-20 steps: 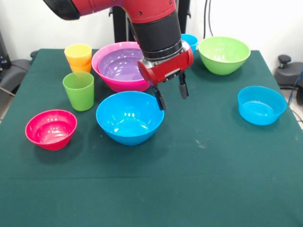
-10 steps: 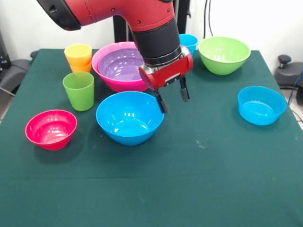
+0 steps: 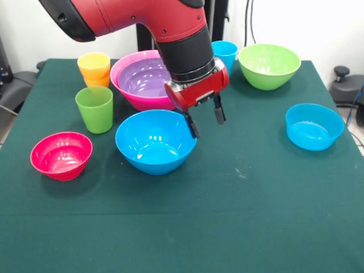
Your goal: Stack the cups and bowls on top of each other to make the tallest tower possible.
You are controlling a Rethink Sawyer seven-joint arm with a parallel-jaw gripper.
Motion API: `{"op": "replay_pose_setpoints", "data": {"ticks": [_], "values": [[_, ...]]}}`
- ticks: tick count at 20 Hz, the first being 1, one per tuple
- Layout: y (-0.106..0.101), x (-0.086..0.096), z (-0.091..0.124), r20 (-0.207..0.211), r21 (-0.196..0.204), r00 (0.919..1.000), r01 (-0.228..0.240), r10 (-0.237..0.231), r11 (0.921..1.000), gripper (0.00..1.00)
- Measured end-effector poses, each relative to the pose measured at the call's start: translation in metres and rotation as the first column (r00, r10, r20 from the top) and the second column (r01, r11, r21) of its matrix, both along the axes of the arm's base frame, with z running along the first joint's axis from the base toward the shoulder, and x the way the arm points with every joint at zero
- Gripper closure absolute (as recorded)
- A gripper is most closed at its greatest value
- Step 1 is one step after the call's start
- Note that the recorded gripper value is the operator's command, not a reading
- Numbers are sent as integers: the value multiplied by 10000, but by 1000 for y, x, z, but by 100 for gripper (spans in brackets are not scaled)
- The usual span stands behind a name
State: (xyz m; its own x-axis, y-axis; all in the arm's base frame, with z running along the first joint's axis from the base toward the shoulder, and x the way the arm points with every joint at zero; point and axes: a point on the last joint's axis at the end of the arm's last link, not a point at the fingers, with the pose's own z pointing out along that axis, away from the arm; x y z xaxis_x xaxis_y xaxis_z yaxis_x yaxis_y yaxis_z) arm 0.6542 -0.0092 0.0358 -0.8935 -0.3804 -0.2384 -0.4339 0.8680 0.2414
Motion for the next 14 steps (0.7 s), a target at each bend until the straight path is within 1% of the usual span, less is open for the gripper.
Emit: {"op": "replay_pose_setpoints", "data": {"ticks": [1,7,8,9,10,13,14], "values": [[-3,1,1,178,-208,9998,-64,68,9998,0],[-14,6,12,794,-926,9965,-188,262,9955,0],[-17,7,16,946,-1103,9950,-206,311,9937,0],[-20,10,26,1191,-1389,9921,-233,400,9900,0],[-20,11,29,1250,-1469,9912,-249,435,9888,0],[-20,14,39,1474,-1876,9873,-315,598,9817,0],[-19,14,40,1502,-1937,9866,-337,636,9805,0]]}}
